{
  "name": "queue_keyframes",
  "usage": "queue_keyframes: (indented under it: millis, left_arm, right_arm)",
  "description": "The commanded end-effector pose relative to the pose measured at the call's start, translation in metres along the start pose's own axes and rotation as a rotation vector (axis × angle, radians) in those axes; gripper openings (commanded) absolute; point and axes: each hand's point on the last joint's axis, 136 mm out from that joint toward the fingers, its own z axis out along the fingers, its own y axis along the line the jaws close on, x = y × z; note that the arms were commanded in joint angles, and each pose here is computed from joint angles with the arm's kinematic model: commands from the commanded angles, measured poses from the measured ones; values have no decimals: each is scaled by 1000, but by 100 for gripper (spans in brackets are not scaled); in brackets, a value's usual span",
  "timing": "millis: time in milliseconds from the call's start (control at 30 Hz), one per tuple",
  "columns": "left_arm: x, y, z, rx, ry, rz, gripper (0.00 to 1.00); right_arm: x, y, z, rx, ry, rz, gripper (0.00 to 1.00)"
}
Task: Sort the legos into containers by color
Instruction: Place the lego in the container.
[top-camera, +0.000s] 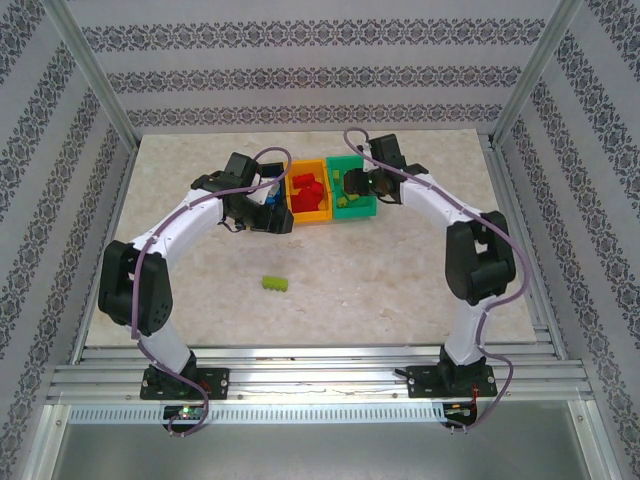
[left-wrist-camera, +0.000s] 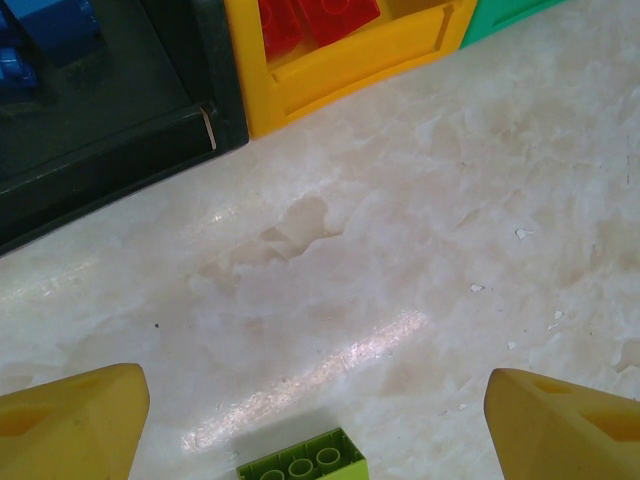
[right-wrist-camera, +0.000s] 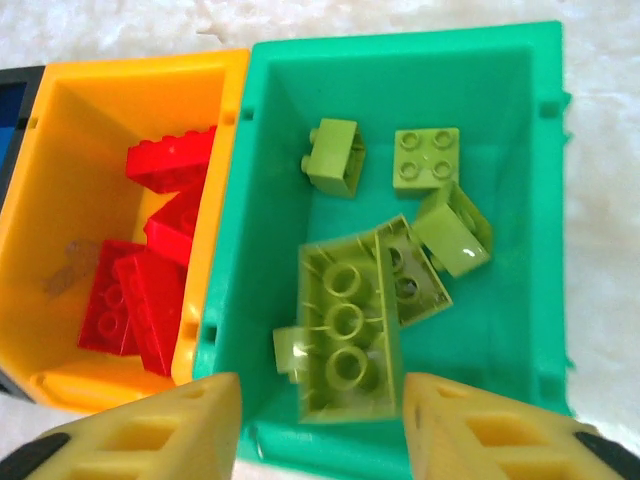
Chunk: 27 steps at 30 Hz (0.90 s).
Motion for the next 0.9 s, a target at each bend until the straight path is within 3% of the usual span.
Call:
queue_keyframes:
  millis: [0,200,567,700,867]
  left_arm:
    - [-1,1,-3,6,17,-17,87]
    - [-1,5,-5,-17,13,-10,87]
    - [2,10,1,-31,42,-11,87]
    - [6,19,0,-87,58,1,88]
    - [8,17,4,-71,83,-29,88]
  right_arm:
    - [-15,5,8,-21,7,-18,52]
    - [1,16,-5,-61,12,-4,56]
    - [101,33,-63,-115,9,-51,57]
    - [135,28,-79,-24,-6,-169,57]
    - [155,24,-90,-58,-48,-136,57]
